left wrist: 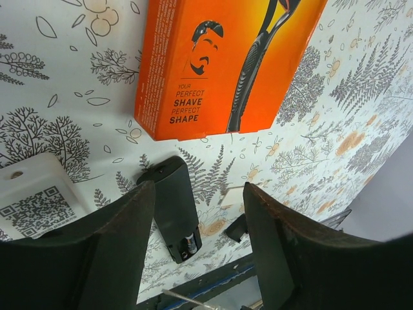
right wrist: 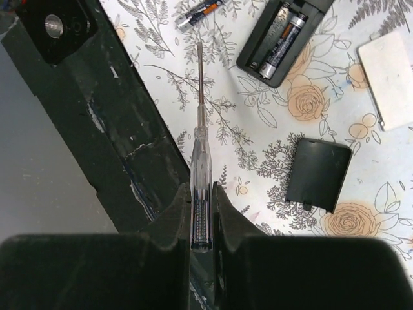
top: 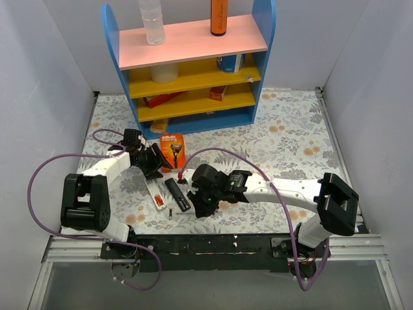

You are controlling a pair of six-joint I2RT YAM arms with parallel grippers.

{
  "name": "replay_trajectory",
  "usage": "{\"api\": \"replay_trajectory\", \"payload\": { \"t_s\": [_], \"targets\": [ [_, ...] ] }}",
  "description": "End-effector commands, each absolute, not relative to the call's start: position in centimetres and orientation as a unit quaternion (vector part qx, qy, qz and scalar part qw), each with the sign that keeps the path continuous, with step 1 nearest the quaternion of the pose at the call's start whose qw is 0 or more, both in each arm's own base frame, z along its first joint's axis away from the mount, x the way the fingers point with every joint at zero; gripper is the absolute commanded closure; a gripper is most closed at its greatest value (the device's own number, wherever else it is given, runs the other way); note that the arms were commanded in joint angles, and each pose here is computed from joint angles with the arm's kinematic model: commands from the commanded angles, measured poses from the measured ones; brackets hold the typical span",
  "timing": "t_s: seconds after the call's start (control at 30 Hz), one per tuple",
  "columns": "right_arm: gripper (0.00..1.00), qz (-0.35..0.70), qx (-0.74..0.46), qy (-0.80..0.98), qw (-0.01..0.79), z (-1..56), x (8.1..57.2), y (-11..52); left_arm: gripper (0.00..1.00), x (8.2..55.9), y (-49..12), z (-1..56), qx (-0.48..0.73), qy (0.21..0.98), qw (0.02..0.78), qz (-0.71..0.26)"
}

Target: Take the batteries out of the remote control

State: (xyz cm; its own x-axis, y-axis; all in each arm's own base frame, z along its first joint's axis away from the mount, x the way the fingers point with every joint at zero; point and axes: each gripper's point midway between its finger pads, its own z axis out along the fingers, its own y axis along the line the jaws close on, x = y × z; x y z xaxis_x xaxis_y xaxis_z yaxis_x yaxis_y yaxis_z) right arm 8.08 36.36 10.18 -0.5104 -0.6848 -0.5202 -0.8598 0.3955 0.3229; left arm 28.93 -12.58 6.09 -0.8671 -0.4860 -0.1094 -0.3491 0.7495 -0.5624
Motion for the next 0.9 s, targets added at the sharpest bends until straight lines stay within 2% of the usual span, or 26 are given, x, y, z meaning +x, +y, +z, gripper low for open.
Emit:
{"api": "replay_trajectory", "payload": {
  "t_s": [0.0,0.4,0.87],
  "targets": [
    [0.99,0.255,-0.438,0.847,0.161,8.9,8.8,36.0,0.43,29.7,-12.6,7.2,-0.208,0.928,0.146,-0.272],
    [0.99,0.170,-0.418,0.868,0.206,7.9,11.4,32.9,0.43,29.4,-13.1,7.5,-0.196,0.925,0.147,-0.291],
    [0.99,0.142,-0.402,0.878,0.216,7.2,13.0,31.2,0.43,28.8,-13.9,6.4,-0.177,0.930,0.131,-0.294]
  ]
}}
